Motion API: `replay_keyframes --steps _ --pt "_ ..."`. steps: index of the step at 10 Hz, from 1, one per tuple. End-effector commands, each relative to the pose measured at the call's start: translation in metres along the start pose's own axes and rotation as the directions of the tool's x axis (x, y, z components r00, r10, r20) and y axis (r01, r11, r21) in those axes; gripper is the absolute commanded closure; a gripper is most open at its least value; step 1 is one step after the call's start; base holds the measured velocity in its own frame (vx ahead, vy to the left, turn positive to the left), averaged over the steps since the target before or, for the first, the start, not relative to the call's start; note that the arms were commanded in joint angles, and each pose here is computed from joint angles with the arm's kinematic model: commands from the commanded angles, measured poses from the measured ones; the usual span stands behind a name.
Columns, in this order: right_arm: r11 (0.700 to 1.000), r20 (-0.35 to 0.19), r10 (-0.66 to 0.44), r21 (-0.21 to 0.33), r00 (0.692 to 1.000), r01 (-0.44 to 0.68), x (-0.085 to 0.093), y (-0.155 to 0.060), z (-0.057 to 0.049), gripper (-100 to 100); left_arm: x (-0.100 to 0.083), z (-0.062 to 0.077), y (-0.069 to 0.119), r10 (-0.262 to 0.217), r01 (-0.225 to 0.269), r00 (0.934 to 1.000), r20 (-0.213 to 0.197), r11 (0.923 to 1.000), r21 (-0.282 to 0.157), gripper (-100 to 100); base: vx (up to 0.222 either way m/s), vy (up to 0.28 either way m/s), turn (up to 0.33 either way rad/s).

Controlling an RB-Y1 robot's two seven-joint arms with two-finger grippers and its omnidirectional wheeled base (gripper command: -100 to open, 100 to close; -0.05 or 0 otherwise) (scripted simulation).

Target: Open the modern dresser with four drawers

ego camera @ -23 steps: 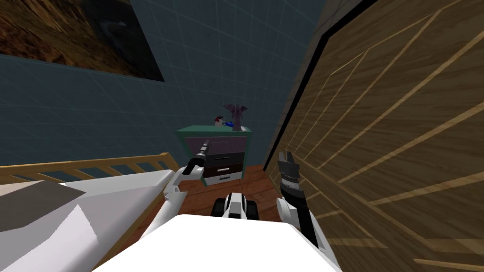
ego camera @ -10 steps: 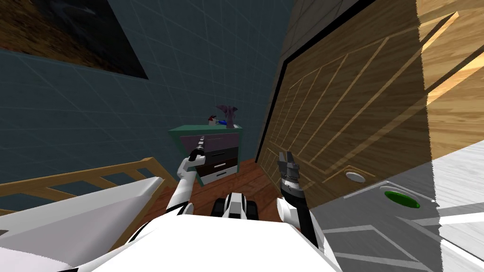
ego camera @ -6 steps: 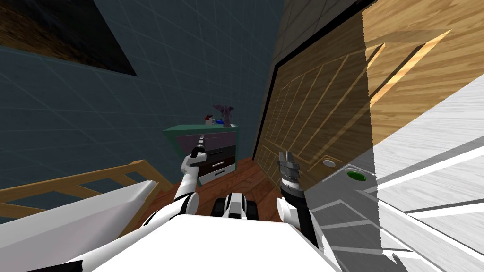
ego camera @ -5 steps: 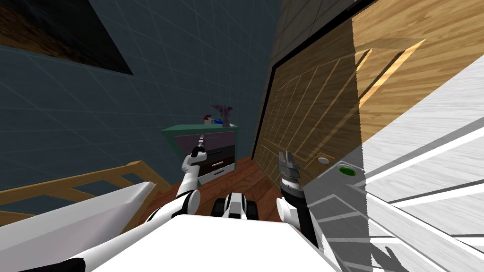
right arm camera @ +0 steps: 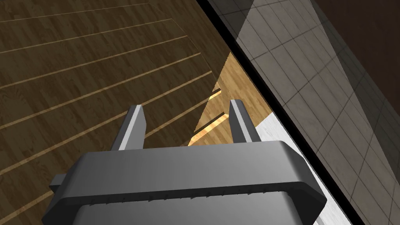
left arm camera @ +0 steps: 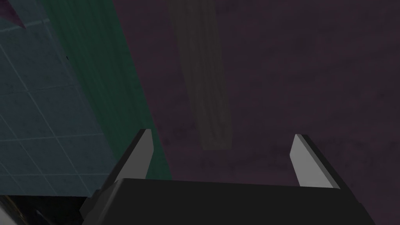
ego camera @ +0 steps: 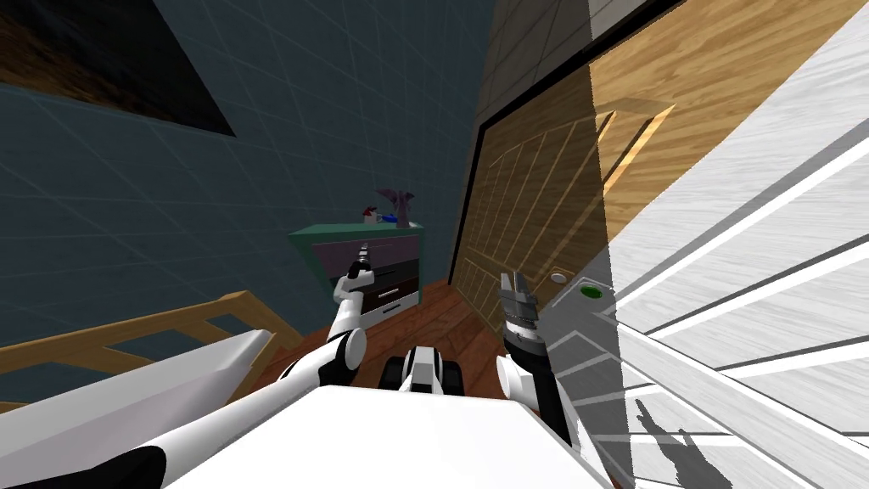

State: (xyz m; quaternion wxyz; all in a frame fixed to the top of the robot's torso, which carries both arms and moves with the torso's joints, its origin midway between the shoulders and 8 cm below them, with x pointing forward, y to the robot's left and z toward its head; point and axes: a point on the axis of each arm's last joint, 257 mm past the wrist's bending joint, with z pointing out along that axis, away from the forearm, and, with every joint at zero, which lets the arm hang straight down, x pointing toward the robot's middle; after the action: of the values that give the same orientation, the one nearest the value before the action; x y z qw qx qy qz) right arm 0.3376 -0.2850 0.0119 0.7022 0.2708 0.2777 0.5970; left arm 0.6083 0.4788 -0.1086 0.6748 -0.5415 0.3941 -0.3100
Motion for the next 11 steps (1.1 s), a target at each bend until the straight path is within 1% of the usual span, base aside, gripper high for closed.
replay_keyframes --steps 1,2,3,4,5,6,7,8,9,10,11 --pt "1.000 0.000 0.000 0.001 1.000 0.000 0.000 0.000 0.000 0 -0.003 -0.011 -0.004 0.022 -0.021 0.9996 -0.017 0.9995 0.022 100 0.170 -0.004 0.189" --pt "1.000 0.000 0.000 0.000 1.000 0.000 0.000 0.000 0.000 0 -0.003 -0.017 -0.007 0.016 -0.015 0.9994 -0.031 0.9994 0.030 100 0.167 -0.016 0.281" --pt "1.000 0.000 0.000 0.000 1.000 0.000 0.000 0.000 0.000 0 0.001 -0.024 -0.008 0.037 -0.035 0.9983 -0.044 0.9985 0.042 100 0.132 -0.007 0.157" --pt "1.000 0.000 0.000 0.000 1.000 0.000 0.000 0.000 0.000 0 -0.002 -0.026 -0.009 0.044 -0.042 0.9982 -0.040 0.9980 0.047 100 0.061 0.000 0.001" --pt "1.000 0.000 0.000 0.000 1.000 0.000 0.000 0.000 0.000 0 0.002 -0.035 -0.010 0.040 -0.036 0.9971 -0.064 0.9979 0.053 100 0.108 0.008 0.318" --pt "1.000 0.000 0.000 0.000 1.000 0.000 0.000 0.000 0.000 0 0.006 -0.041 -0.015 0.056 -0.051 0.9955 -0.076 0.9963 0.069 100 0.122 -0.007 0.149" --pt "1.000 0.000 0.000 0.000 1.000 0.000 0.000 0.000 0.000 0 0.002 -0.044 -0.013 0.061 -0.056 0.9956 -0.072 0.9960 0.070 100 0.058 -0.014 -0.032" --pt "1.000 0.000 0.000 0.000 1.000 0.000 0.000 0.000 0.000 0 0.011 -0.052 -0.017 0.052 -0.044 0.9935 -0.102 0.9960 0.078 100 0.112 -0.016 0.352" --pt "1.000 0.000 0.000 0.000 1.000 0.000 0.000 0.000 0.000 0 0.015 -0.060 -0.017 0.067 -0.057 0.9910 -0.116 0.9947 0.086 100 0.132 -0.023 0.163" --pt "1.000 0.000 0.000 0.000 1.000 0.000 0.000 0.000 0.000 0 0.011 -0.063 -0.017 0.071 -0.062 0.9913 -0.110 0.9941 0.089 100 0.061 -0.012 -0.062" --pt "1.000 0.000 0.000 0.000 1.000 0.000 0.000 0.000 0.000 0 0.021 -0.073 -0.015 0.061 -0.049 0.9875 -0.146 0.9951 0.086 100 0.083 -0.020 0.254"
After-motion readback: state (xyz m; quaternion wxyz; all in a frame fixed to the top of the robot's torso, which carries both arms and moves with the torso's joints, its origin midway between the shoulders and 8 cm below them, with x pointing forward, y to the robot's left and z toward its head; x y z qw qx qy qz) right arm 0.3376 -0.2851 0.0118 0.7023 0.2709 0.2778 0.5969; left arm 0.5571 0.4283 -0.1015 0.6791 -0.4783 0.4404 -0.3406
